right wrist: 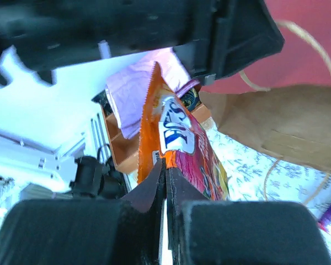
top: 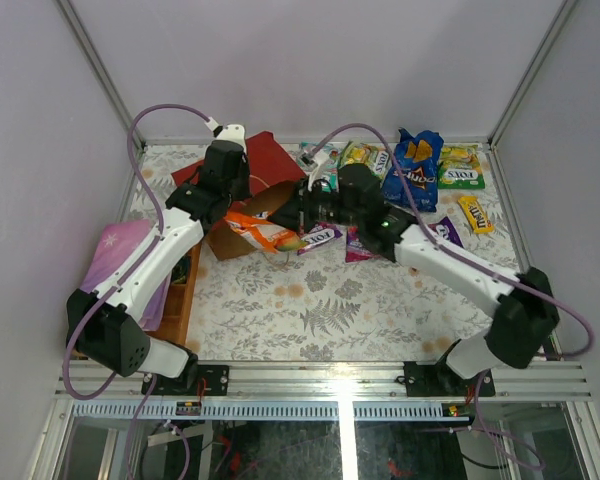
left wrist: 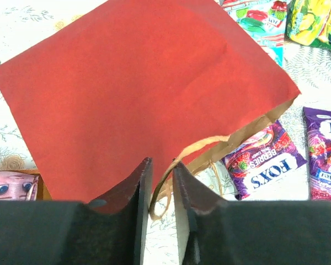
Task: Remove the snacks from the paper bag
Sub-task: Take out the snack from the paper bag, then adjust the paper bag at the center of the board.
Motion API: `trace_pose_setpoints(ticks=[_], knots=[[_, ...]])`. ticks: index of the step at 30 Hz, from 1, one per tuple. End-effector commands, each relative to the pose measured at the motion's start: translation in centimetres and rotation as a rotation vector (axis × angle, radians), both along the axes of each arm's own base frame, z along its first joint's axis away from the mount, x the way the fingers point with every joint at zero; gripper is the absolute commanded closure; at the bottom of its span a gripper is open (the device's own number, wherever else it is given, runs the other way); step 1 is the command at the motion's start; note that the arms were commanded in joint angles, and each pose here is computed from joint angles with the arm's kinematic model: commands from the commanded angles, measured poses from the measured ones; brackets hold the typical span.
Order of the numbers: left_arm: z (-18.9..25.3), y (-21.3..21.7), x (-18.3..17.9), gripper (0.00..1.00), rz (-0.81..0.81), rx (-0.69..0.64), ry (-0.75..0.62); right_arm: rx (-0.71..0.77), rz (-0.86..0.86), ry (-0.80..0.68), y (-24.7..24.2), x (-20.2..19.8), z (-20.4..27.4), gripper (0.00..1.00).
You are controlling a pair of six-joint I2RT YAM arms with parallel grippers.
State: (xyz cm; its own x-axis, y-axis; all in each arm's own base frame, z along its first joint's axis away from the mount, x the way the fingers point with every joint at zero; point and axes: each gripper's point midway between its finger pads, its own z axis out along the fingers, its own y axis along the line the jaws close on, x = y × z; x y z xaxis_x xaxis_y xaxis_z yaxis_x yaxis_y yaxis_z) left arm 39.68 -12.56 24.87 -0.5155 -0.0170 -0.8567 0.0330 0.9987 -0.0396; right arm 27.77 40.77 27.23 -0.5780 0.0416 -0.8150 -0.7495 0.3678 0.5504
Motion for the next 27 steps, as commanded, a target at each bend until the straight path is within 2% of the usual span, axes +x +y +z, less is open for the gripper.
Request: trace_pose_setpoints(ticks=[1,3,7,10,14,18,24,27], knots=[[2.3,0.8,0.3,0.74,0.036,-0.001,-0.051,-0.122,0.099,-0.136,-3.4,-3.2,1.5,1.00],[2.8,0.9,0.2,0.57,0.039,-0.004,-0.061,-0.140,0.094,-0.146,-4.9,-4.0,2.3,1.00],[3.7,1.3,0.0,0.17,0.064,-0.005,-0.080,-0.112,0.032,-0.136,-8.4,-4.0,3.3,1.00],[3.9,1.4,-0.5,0.02,0.073,-0.009,-0.064,-0.083,-0.065,-0.116,-11.7,-3.3,3.3,1.00],[4.8,-0.1,-2.9,0.00,0.057,-0.007,-0.067,-0.060,-0.275,-0.060,-16.7,-1.2,1.3,1.00],[4.9,-2.2,-6.7,0.00,0.009,-0.065,-0.064,-0.061,-0.519,0.033,-21.0,1.2,-0.8,1.00],[0.3,-4.2,-12.6,0.00,-0.043,-0.109,0.040,-0.087,-0.799,0.097,-25.8,2.5,-2.6,1.00],[-2.3,-6.8,-15.5,0.13,-0.156,-0.116,0.124,-0.088,-0.872,0.095,-27.4,2.3,-2.6,1.00]])
